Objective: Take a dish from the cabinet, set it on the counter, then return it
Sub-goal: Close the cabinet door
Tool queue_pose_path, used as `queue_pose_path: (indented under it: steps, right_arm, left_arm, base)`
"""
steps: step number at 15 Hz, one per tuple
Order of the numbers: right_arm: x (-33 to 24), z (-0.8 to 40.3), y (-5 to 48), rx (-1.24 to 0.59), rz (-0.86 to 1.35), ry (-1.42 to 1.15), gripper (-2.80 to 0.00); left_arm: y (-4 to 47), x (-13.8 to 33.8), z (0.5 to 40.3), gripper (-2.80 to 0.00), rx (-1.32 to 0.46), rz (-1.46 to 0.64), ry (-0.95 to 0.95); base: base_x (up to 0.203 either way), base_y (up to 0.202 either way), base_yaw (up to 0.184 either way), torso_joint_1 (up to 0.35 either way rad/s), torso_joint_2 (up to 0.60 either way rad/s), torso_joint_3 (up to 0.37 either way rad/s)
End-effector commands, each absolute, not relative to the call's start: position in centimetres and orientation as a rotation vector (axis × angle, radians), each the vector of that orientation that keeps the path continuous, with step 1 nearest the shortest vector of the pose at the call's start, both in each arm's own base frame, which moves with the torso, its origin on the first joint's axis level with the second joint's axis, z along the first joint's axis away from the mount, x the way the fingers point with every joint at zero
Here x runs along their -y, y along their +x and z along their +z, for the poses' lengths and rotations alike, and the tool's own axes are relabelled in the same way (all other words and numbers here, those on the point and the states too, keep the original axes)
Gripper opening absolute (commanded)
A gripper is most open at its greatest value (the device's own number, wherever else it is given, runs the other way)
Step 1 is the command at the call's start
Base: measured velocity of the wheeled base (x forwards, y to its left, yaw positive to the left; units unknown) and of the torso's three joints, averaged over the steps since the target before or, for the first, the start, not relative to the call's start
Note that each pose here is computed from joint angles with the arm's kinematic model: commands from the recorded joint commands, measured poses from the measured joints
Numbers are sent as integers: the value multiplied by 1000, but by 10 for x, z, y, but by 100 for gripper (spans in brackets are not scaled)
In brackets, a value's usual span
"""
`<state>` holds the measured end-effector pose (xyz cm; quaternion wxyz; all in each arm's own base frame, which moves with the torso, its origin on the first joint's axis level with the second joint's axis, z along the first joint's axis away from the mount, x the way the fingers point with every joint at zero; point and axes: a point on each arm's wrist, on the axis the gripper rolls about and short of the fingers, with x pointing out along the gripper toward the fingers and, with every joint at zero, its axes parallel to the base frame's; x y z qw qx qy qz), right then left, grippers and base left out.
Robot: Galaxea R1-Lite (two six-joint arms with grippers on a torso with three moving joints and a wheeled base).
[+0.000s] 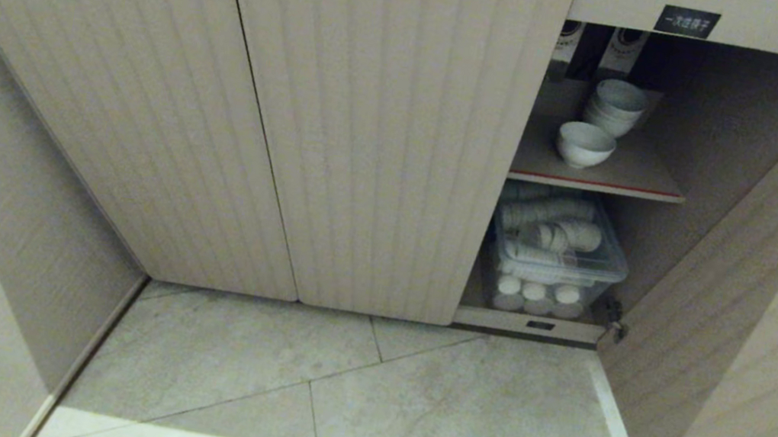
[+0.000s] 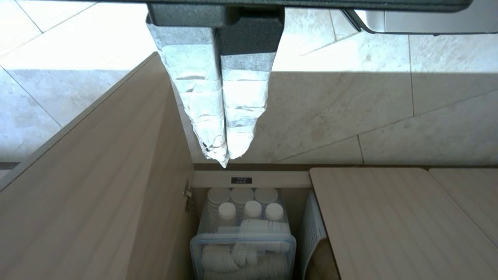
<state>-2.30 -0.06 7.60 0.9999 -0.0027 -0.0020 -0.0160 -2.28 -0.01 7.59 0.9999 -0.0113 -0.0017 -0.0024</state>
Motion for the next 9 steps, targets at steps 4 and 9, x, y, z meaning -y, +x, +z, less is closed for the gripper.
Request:
queue_pose_path:
  steps: [4,9]
  right_arm:
    - [1,76,-23,3,-32,-6,-280]
    - [1,76,-23,2,-32,-6,-280]
  left_arm:
    - [-23,0,76,-280,4,-5,-23]
    - [-23,0,76,-280,5,-5,-23]
  base:
    - [0,0,0,0,0,0]
    - [0,0,0,0,0,0]
